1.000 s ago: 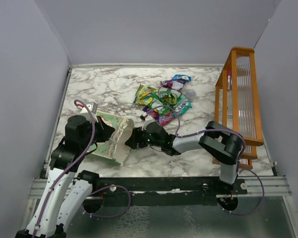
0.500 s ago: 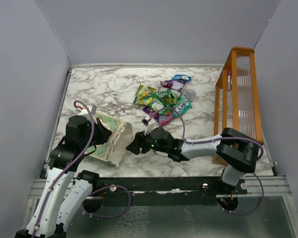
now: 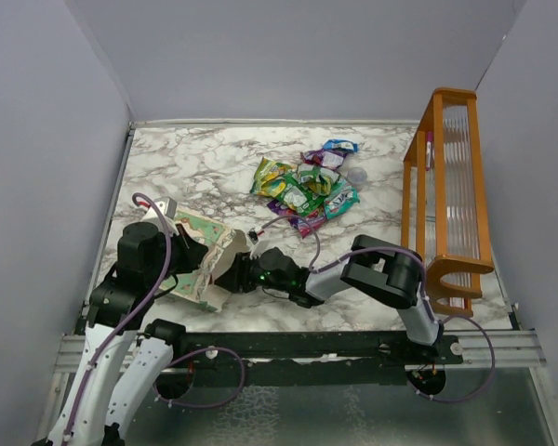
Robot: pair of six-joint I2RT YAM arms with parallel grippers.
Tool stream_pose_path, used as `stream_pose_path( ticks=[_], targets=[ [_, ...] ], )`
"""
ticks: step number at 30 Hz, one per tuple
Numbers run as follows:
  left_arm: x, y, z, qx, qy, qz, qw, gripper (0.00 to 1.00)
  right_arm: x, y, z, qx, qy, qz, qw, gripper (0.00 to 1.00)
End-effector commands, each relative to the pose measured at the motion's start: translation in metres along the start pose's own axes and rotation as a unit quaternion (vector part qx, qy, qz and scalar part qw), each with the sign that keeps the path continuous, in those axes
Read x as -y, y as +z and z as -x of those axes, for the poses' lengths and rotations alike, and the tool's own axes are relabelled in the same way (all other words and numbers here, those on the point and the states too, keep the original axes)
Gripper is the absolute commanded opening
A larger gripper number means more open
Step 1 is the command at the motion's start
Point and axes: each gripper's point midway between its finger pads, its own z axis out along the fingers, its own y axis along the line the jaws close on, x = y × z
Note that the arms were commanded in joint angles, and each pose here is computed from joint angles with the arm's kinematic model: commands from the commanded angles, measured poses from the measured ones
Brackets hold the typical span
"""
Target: Take the snacks out of the paper bag
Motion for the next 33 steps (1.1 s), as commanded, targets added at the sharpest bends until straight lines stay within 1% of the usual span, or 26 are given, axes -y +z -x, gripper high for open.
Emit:
stream_pose_path(
  ticks=[1, 12, 17, 25, 26, 27, 29, 33],
  targets=[
    [0.004, -0.004, 0.004, 0.014, 0.005, -0.014, 1.0, 0.0, -0.01, 0.019, 0.012, 0.039, 0.006, 0.017, 0.999, 0.46],
    [0.002, -0.001, 0.007, 0.014, 0.003, -0.029, 0.999, 0.0, 0.011, 0.046, 0.004, 0.045, 0.008, -0.021, 0.999, 0.43],
    [0.003, -0.001, 0.007, 0.015, 0.003, -0.032, 0.999, 0.0, 0.012, 0.057, 0.004, 0.051, 0.011, -0.021, 0.998, 0.38],
    [0.007, 0.001, 0.005, 0.009, 0.006, -0.045, 0.999, 0.0, 0.005, 0.075, 0.011, 0.063, -0.015, -0.015, 0.998, 0.36],
    [0.007, 0.001, 0.005, 0.008, 0.007, -0.045, 0.999, 0.0, 0.006, 0.077, 0.014, 0.068, -0.023, -0.019, 0.997, 0.36],
    [0.008, 0.001, 0.005, 0.008, 0.007, -0.047, 0.999, 0.0, -0.001, 0.08, 0.007, 0.066, -0.035, -0.023, 0.997, 0.37],
    [0.008, 0.001, 0.004, 0.007, 0.007, -0.047, 0.999, 0.0, 0.002, 0.084, 0.006, 0.07, -0.048, -0.043, 0.995, 0.37],
    [0.008, 0.002, 0.004, 0.005, 0.005, -0.048, 0.999, 0.0, 0.012, 0.093, 0.004, 0.076, -0.047, -0.069, 0.994, 0.37]
  ],
)
